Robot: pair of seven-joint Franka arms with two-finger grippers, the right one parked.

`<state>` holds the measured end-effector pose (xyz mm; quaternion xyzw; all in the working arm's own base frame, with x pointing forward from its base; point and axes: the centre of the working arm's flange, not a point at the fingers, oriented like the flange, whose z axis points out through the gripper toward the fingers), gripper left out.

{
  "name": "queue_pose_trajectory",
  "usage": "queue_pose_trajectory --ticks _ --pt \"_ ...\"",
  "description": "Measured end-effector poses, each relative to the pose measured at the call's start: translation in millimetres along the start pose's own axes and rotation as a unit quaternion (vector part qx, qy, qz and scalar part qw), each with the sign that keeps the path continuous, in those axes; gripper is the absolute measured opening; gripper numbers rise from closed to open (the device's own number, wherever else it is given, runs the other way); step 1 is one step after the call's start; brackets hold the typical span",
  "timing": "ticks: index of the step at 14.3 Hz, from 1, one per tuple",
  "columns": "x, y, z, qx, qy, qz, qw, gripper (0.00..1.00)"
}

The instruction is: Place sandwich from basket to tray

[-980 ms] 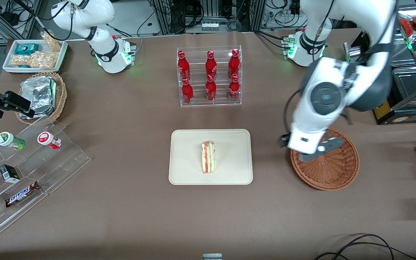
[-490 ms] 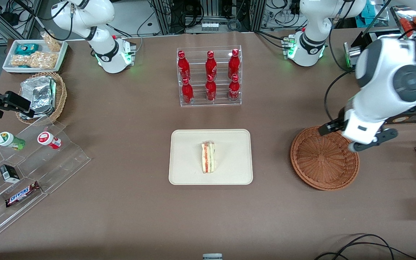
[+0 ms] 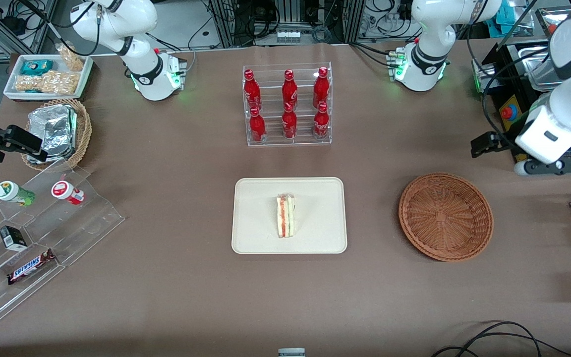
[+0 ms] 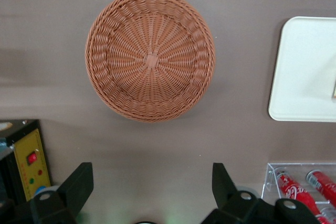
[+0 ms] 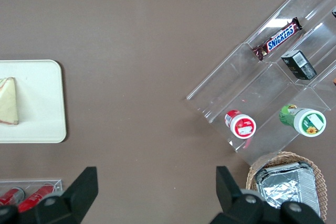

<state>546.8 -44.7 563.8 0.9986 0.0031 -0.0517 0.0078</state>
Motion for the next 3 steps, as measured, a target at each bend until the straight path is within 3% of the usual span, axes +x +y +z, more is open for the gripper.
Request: queue_pose_trajectory --ticks 3 --pt "-1.4 -15.0 -16.0 -0.002 0.018 0.015 0.9997 1.00"
